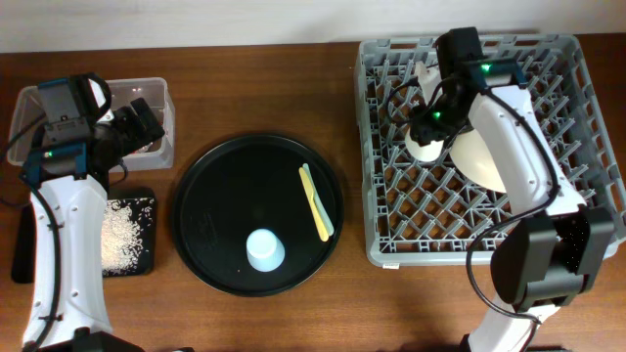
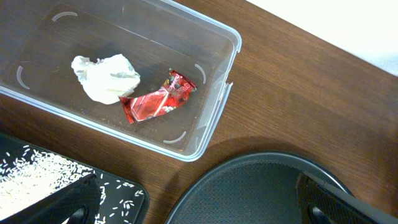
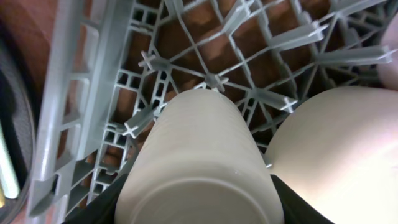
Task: Sort waste into correct bins and load items into the dishwasher rack
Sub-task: 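Lift the white cup with the right gripper and carry it to the rack, then release the white cup upright in the rack and return right gripper to tray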
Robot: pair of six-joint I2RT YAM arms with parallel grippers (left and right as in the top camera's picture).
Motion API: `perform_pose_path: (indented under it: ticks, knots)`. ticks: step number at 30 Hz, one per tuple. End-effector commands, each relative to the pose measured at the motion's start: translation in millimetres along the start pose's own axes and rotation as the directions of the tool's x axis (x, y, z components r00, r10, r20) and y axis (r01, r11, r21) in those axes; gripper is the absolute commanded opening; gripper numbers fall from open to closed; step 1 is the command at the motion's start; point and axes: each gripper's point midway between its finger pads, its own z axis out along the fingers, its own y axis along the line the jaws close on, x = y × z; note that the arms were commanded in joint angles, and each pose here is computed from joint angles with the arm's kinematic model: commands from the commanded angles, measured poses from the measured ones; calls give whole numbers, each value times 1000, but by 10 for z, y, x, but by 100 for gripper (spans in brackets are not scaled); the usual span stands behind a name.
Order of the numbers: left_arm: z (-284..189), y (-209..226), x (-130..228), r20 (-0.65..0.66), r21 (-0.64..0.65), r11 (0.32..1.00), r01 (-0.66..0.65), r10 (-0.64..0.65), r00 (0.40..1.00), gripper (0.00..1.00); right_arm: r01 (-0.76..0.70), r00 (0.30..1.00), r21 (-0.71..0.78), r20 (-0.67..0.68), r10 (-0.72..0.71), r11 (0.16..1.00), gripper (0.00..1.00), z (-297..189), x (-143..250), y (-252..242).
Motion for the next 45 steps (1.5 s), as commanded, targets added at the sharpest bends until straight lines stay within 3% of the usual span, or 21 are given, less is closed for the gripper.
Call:
perform_pose_path:
  ticks: [1, 13, 15, 18, 24, 26, 27, 31, 35, 42, 45]
  knots:
    - [-44, -3, -65, 19, 3, 1000, 1, -1, 1000, 99, -16, 1000, 9, -21, 16, 1000, 42, 159, 78, -57]
    - [-44, -3, -65, 19, 3, 1000, 1, -1, 1000, 99, -35, 999, -24, -33, 35, 999, 45, 596, 274, -49]
    - [-44, -3, -65, 19, 3, 1000, 1, -1, 1000, 99, -36, 999, -23, -30, 35, 999, 76, 596, 268, -53]
    - [-44, -3, -65, 19, 3, 1000, 1, -1, 1000, 99, -34, 999, -24, 2, 34, 999, 99, 390, 151, -60]
    - [-44, -3, -65, 19, 3, 1000, 1, -1, 1000, 99, -29, 999, -58, 40, 31, 998, 98, -340, -61, -4]
    - [-44, -3, -65, 19, 3, 1000, 1, -1, 1000, 99, -15, 996, -200, 80, 32, 980, 98, -714, -135, 258]
    - [-44, -3, -65, 19, 3, 1000, 1, -1, 1000, 99, -7, 995, -339, 88, 39, 941, 98, -854, -136, 502]
    - [-44, -3, -65, 19, 3, 1000, 1, -1, 1000, 99, 9, 999, -531, 46, 18, 847, 99, -956, -39, 988]
    - [-44, -3, -65, 19, 3, 1000, 1, -1, 1000, 99, 117, 992, -458, 14, -124, 881, 94, -866, 62, 1562]
    - [-44, -3, -65, 19, 3, 1000, 1, -1, 1000, 99, 180, 982, -298, -2, -189, 937, 98, -645, 178, 2418]
    - [-44, -3, -65, 19, 3, 1000, 1, -1, 1000, 99, 238, 965, -309, -33, -260, 921, 98, -490, 380, 2826]
